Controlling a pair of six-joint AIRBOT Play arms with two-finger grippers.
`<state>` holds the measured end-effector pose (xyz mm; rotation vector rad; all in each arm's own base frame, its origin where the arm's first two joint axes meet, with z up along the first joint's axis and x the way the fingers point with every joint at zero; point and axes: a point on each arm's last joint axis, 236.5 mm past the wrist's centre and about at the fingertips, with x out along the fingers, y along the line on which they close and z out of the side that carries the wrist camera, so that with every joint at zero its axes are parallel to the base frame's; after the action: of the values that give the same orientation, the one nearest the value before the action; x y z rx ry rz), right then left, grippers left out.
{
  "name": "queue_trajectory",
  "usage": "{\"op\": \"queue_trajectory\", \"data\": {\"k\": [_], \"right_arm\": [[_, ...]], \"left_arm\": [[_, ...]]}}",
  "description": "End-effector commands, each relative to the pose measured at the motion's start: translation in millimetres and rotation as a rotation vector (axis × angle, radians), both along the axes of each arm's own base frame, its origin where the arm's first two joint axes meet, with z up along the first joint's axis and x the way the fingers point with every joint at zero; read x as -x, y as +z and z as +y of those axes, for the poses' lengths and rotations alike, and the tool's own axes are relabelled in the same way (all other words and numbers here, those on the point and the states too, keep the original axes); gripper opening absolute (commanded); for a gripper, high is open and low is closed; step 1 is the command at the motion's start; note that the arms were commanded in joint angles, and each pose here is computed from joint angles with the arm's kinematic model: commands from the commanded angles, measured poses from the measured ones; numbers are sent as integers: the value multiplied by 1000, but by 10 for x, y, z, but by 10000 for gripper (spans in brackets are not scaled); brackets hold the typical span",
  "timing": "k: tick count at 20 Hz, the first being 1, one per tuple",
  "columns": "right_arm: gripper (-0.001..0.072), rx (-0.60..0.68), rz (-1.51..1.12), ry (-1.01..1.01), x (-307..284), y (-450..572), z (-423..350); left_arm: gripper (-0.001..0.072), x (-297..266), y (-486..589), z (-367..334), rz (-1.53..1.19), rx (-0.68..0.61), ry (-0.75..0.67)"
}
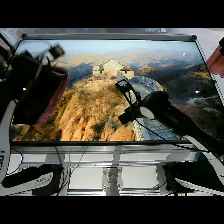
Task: Fold the clothes and pants, and hang the long-sleeved shirts on hangers.
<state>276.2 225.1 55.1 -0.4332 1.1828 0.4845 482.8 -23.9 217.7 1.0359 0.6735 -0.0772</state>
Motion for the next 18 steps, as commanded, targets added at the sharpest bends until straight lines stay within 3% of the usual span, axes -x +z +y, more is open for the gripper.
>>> {"op": "queue_trajectory", "data": {"k": [1, 7, 8, 9, 11, 14, 15, 18], "right_arm": [[25, 113, -9, 78, 118, 355, -434], [42, -84, -299, -17, 351, 1405, -1050], [152, -135, -321, -11, 439, 1494, -1033], [385, -197, -334, -2, 512, 1551, -961], [418, -314, -337, 6, 559, 1579, -751], [523, -436, -321, 20, 403, 1360, -367], [674, -462, -301, 15, 324, 1200, -245], [698, -539, -179, 15, 241, 713, 216]], "left_arm": [[60, 234, 968, -890, -154, 180, -190], [60, 869, 845, -1745, 1, 71, -435], [59, 932, 799, -1833, 21, 64, -456], [59, 969, 765, -1914, 33, 60, -473], [59, 989, 704, -2024, 46, 59, -489], [60, 948, 584, -2068, 72, 83, -460], [60, 937, 558, -2077, 77, 82, -458], [59, 911, 524, -2083, 82, 73, -454]]}}
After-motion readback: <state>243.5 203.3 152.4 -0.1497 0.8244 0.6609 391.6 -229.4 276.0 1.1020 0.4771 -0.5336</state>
